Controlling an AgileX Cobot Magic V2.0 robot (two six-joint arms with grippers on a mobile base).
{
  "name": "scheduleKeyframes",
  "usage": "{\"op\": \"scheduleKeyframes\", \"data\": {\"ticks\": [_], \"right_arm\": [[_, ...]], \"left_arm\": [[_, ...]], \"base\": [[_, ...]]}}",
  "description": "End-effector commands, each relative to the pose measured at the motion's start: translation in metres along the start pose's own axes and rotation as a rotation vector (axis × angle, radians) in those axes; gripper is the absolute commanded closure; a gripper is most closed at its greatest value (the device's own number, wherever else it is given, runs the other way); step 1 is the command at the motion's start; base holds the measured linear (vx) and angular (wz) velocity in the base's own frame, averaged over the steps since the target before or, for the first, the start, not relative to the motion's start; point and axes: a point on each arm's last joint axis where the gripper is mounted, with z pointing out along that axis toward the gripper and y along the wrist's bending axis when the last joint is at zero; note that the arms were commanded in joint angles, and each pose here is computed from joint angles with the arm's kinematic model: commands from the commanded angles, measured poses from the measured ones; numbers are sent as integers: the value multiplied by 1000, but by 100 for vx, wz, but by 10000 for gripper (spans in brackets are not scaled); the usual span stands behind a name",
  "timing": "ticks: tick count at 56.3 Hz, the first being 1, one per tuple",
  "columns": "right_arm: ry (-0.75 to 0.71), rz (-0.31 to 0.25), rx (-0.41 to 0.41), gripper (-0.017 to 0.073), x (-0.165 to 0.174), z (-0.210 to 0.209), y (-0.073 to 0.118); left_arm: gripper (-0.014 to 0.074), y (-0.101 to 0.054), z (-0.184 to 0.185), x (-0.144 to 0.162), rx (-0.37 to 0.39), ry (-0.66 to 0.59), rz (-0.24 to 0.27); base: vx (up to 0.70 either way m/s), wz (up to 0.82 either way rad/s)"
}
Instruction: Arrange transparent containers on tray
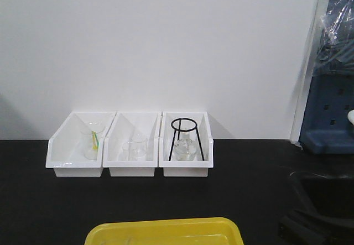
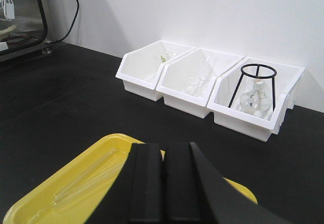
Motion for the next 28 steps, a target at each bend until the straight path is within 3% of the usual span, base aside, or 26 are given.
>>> {"op": "scheduleKeyframes", "data": {"ticks": [1, 7, 11, 15, 19, 28], "right_arm": [[-35, -48, 32, 572, -12, -3, -2], [-35, -48, 32, 572, -12, -3, -2], [-35, -48, 32, 572, -12, -3, -2], [-34, -47, 31, 572, -12, -3, -2], [-34, -47, 31, 572, -12, -3, -2], [-34, -47, 31, 572, -12, -3, -2]], "left_arm": [[594, 3, -1, -13, -30, -76, -11], [594, 9, -1, -12, -92, -58, 81], [594, 12, -1, -11, -135, -52, 65], [594, 17, -2, -10, -180, -57, -1], [594, 20, -2, -11, -215, -63, -24], [594, 23, -3, -12, -256, -73, 33]], "base": [[0, 0], [0, 0], [0, 0], [0, 0], [0, 0], [0, 0]]}}
